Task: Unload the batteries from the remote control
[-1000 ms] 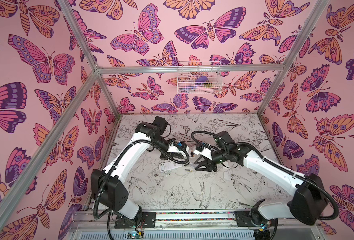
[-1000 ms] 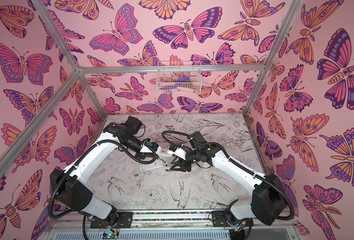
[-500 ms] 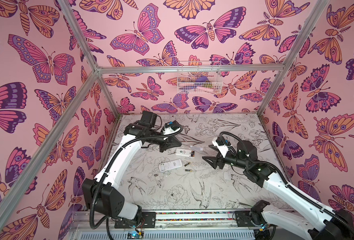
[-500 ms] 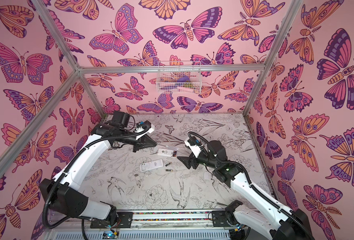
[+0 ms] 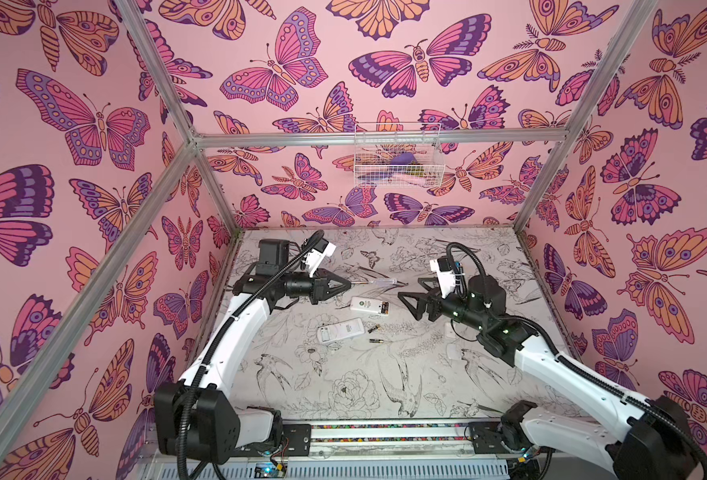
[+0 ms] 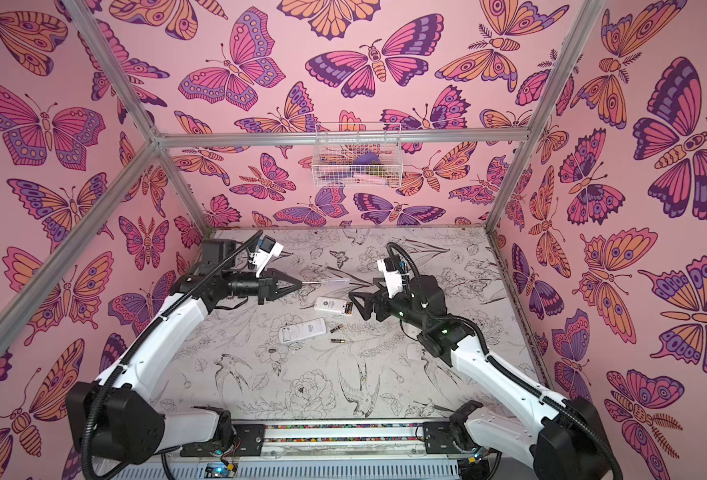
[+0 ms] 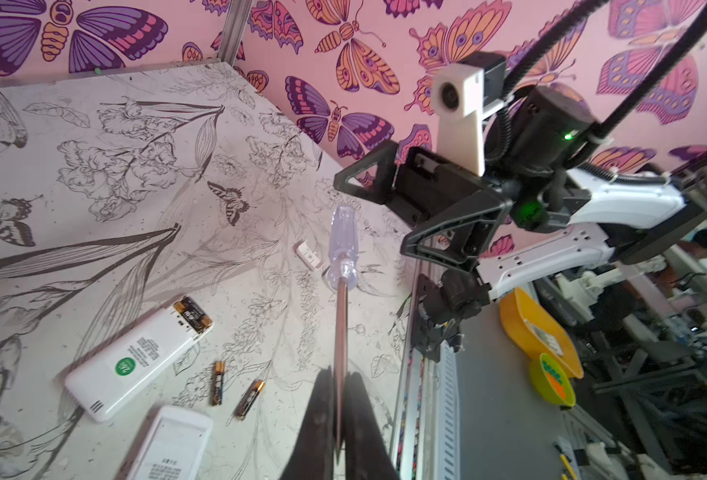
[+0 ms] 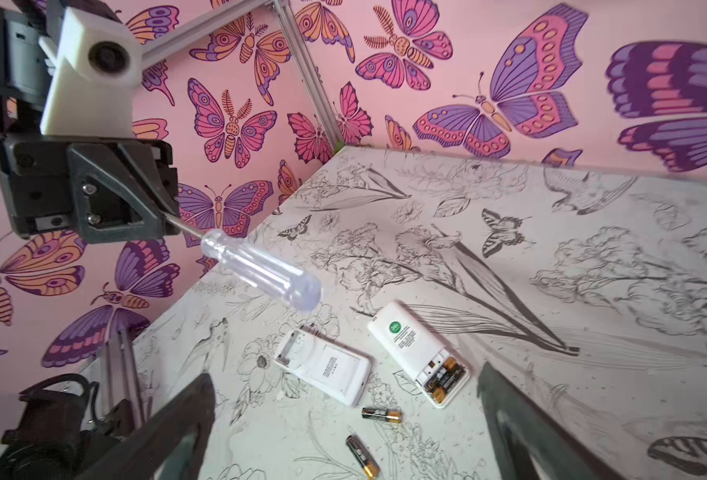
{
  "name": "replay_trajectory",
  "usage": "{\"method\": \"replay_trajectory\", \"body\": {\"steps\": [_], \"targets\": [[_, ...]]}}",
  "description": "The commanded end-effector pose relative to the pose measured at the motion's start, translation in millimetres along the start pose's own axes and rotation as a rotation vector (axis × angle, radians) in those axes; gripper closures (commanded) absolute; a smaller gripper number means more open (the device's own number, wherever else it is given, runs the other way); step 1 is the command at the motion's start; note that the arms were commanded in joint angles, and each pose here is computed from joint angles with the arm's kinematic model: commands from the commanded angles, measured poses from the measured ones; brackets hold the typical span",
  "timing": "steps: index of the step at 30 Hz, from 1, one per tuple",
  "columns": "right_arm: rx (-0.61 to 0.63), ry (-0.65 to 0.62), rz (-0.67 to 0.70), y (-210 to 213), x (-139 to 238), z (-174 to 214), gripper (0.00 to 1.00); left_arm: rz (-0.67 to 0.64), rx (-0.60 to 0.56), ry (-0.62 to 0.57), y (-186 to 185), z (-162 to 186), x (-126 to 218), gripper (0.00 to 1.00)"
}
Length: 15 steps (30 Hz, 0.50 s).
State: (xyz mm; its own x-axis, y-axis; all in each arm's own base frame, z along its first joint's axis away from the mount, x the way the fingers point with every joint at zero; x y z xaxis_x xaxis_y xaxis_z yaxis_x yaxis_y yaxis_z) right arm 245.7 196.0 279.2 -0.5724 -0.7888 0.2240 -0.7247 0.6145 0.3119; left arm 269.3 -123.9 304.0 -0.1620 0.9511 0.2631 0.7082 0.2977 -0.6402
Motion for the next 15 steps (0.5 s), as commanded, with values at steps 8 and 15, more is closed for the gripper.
{"method": "replay_trajectory", "body": {"steps": [8, 15], "targets": [[-0.062, -0.041, -0.346, 25, -24, -33, 0.04, 0.130, 0.017, -0.055, 3, 2, 0, 1.00], [-0.118, -0.002, -0.480, 24, -40, -32, 0.14, 0.147, 0.006, -0.051, 5, 7, -1, 1.00]]}}
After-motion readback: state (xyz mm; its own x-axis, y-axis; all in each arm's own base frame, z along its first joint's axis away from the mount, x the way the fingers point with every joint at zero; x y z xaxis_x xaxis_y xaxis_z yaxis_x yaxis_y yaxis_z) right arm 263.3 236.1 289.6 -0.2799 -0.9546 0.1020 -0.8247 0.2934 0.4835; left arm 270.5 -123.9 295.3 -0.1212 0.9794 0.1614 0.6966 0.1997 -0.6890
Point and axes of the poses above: each gripper's point midway between its finger pads, its own x axis back along the fingers, its own y axis along the line the jaws close on, z = x × y, the point moved 8 cm from there along x, back along the fingers, and after that the axes turned 6 degrees about x, right-handed, at the moved point
